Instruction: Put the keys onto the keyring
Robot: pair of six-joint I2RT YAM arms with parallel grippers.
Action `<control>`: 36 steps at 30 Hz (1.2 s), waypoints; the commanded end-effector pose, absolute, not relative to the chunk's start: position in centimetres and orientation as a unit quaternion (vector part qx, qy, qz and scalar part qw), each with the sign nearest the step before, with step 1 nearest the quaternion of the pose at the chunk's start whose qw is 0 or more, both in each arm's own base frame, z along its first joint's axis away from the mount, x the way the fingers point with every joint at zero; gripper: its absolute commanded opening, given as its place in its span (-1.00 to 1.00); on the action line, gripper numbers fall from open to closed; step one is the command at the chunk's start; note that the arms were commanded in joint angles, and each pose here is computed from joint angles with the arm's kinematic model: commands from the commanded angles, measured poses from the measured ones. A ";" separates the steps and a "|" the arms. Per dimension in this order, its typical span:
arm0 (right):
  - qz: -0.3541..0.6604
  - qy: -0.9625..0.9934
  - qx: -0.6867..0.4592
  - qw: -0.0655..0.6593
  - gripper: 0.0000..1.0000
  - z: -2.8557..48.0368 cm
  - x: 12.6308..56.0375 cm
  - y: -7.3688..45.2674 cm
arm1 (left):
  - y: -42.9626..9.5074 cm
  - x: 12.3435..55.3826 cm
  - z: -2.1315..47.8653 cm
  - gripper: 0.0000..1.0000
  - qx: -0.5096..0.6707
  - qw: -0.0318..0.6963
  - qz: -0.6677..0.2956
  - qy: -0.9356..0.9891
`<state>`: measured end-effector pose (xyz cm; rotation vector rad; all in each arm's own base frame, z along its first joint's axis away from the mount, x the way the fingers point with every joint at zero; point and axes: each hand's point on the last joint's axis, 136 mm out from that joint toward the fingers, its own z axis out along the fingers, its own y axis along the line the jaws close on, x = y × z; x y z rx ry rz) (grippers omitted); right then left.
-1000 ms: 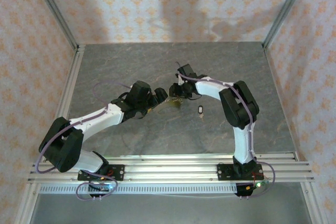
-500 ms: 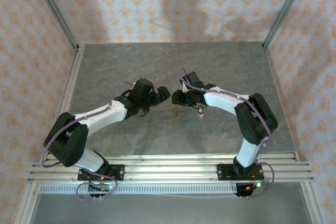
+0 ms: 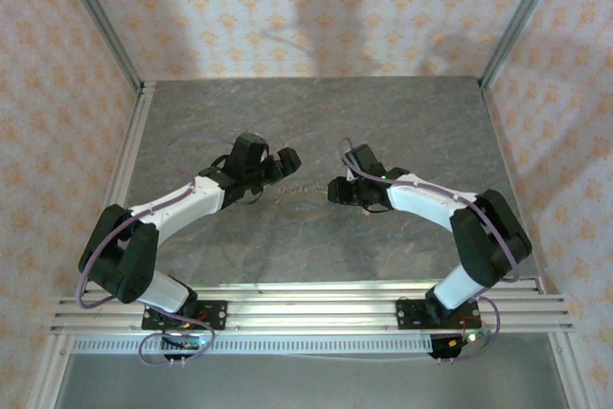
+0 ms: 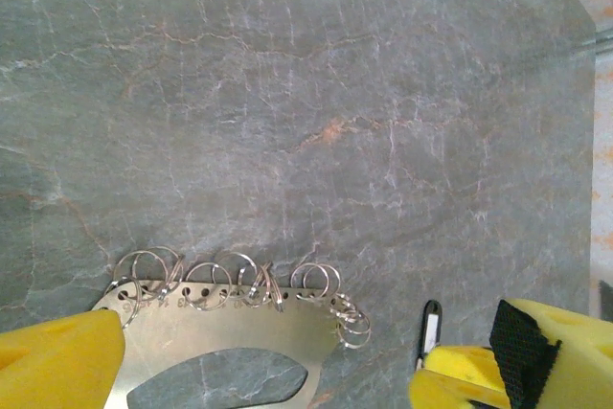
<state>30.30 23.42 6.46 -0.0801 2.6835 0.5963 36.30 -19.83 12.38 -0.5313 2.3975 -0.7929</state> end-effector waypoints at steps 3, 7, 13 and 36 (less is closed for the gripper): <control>0.212 0.959 -0.035 0.184 -0.14 5.2 29.7 24.8 | -19.8 36.0 13.6 1.00 -0.179 0.283 -0.297 0.894; 0.210 0.959 -0.036 0.185 -0.15 5.1 30.0 25.1 | -19.9 36.0 13.5 1.00 -0.177 0.280 -0.298 0.895; 0.211 0.958 -0.041 0.192 -0.15 5.8 30.6 25.5 | -20.0 35.9 13.2 1.00 -0.177 0.277 -0.299 0.896; 0.213 0.957 -0.053 0.187 -0.16 5.5 32.2 27.5 | -20.2 36.1 12.8 1.00 -0.175 0.275 -0.302 0.896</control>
